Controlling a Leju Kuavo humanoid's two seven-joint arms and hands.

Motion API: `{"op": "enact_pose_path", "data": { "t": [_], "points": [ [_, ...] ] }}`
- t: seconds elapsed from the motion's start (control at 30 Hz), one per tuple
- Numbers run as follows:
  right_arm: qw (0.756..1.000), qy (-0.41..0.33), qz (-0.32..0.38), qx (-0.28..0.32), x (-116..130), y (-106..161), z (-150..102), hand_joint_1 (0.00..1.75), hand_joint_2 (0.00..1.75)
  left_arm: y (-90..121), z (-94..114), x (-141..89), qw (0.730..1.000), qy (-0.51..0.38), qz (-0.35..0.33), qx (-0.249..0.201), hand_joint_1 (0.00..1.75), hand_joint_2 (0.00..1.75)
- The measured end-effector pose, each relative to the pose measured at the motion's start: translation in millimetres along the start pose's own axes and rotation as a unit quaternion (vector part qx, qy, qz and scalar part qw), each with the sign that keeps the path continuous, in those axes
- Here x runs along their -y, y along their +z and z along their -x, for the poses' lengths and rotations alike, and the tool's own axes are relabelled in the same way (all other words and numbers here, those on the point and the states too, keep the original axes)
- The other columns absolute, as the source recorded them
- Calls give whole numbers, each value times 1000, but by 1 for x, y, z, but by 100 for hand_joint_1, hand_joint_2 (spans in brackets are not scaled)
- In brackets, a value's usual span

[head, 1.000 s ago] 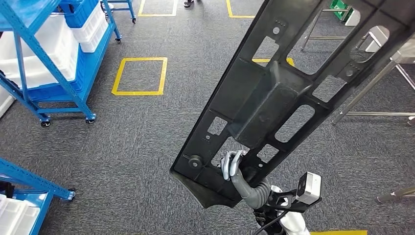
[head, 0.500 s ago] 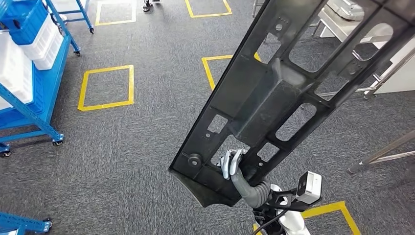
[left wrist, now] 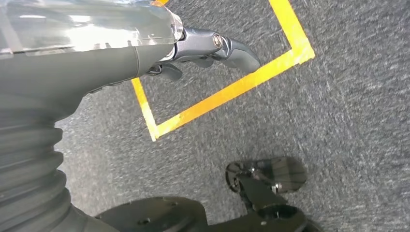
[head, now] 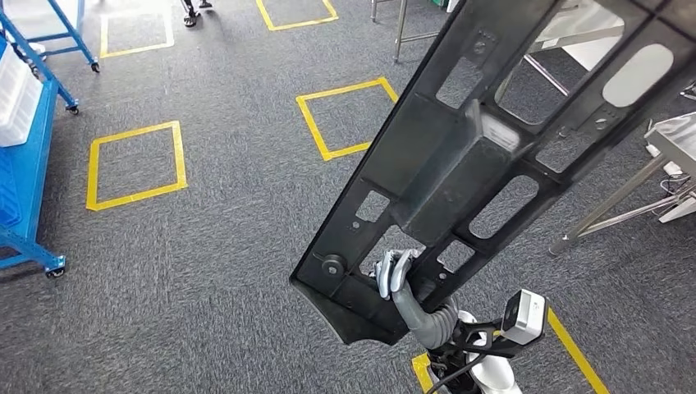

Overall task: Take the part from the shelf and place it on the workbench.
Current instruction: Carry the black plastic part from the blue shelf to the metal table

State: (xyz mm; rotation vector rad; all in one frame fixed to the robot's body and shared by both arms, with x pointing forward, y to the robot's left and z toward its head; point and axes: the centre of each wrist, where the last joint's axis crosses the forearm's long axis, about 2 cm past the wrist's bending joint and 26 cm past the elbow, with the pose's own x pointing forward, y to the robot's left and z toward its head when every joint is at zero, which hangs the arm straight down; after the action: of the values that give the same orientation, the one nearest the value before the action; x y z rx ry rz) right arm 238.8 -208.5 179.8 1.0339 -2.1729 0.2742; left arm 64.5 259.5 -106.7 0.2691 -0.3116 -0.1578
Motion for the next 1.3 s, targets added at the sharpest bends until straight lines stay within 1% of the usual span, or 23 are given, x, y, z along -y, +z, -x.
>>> {"op": "enact_pose_path", "data": {
  "t": [0.2,0.33,0.4,0.5,0.7,0.87,1.3],
  "points": [
    [1000,-1,-1,2,-1,-5,0,175,175,0,4,-3,1000,6,-1,-28,0,175],
    [1000,-3,1,-1,-3,-4,0,175,175,-1,2,-4,1000,7,-1,-28,0,175],
    [1000,-3,2,0,-3,-5,0,175,175,-1,4,-4,999,6,-2,-31,0,175],
    [1000,1,4,2,-4,-6,0,175,175,-1,7,-4,1000,-1,-1,-26,0,175],
    [1000,15,7,4,-8,-5,-7,175,175,-1,2,-4,1000,-10,-1,-7,0,175],
    [1000,7,7,4,-10,2,-5,175,175,0,6,-3,1000,-6,0,-8,0,175],
    [1000,-6,-10,13,-12,-3,-1,175,175,0,5,-2,1000,4,-4,-9,0,175]
  ]
}}
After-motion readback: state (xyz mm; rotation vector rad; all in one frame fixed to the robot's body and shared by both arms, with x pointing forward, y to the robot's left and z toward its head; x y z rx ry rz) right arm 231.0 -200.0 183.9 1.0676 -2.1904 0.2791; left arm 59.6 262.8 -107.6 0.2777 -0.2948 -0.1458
